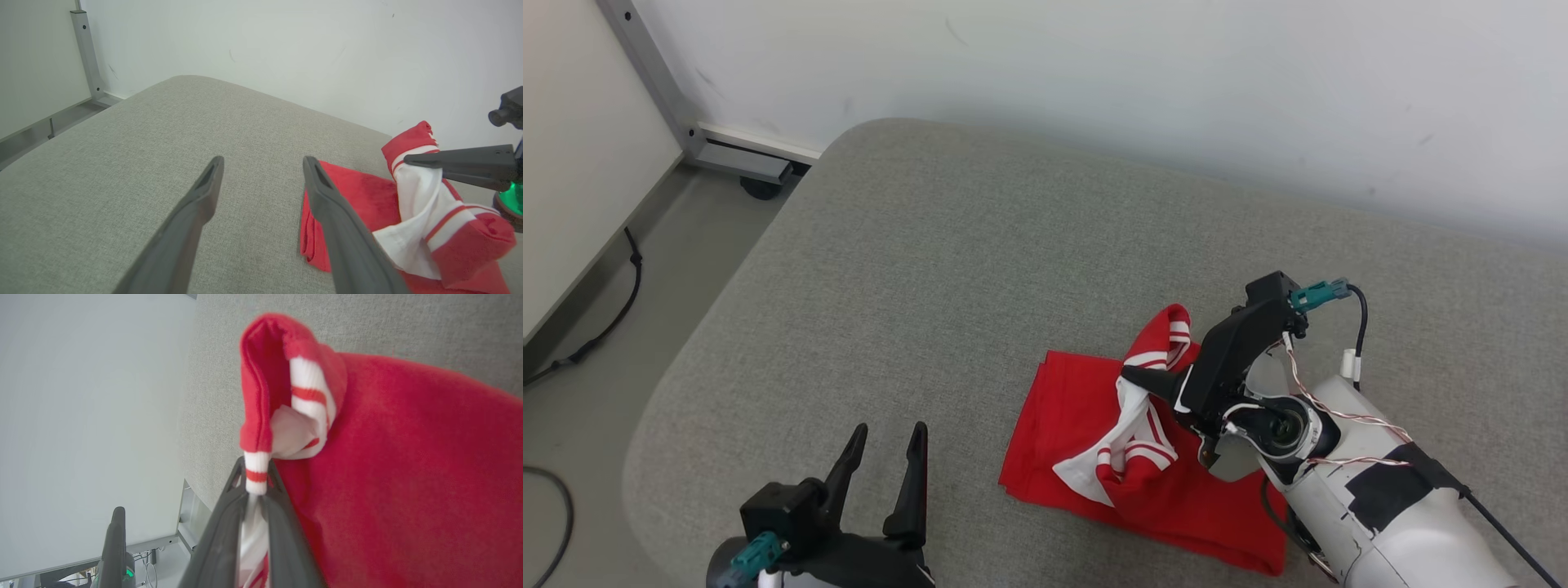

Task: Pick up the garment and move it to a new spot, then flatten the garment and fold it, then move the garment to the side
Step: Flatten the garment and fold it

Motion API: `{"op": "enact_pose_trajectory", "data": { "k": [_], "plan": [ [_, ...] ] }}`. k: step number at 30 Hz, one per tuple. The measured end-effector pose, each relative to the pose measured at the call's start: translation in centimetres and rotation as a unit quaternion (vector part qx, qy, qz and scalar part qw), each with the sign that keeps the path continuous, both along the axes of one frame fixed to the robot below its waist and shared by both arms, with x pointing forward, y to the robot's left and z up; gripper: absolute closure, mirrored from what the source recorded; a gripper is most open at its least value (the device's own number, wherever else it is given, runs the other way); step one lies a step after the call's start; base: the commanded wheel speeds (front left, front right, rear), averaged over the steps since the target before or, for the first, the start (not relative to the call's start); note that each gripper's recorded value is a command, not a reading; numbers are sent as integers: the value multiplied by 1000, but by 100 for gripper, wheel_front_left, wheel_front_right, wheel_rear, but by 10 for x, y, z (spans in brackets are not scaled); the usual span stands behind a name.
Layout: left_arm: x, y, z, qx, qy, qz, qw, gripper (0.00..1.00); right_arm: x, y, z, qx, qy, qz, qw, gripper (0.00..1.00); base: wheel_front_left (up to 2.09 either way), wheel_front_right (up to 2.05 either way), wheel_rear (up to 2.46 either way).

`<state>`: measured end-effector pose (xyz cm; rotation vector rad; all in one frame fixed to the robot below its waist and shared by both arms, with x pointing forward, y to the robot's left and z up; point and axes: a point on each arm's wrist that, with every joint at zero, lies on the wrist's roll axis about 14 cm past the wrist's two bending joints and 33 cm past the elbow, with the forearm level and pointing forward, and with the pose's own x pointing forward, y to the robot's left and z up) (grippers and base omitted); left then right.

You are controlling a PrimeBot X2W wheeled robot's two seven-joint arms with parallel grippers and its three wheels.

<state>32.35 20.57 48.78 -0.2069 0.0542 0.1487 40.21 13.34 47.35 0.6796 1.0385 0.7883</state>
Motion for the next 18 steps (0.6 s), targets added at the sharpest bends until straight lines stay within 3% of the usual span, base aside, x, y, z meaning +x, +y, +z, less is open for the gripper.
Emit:
{"op": "enact_pose_trajectory", "data": {
  "k": [6,7,18],
  "plan": [
    [-1,0,-3,-2,2,3,1000,0,-10,8,-4,2,7,17,1000,100,0,0,0],
    [-1,0,-3,-2,2,3,1000,0,-17,12,-5,1,7,29,1000,0,0,0,0],
    [1,-2,1,5,-8,-8,1000,0,3,-7,17,38,-34,-29,998,0,0,0,0]
  ]
}}
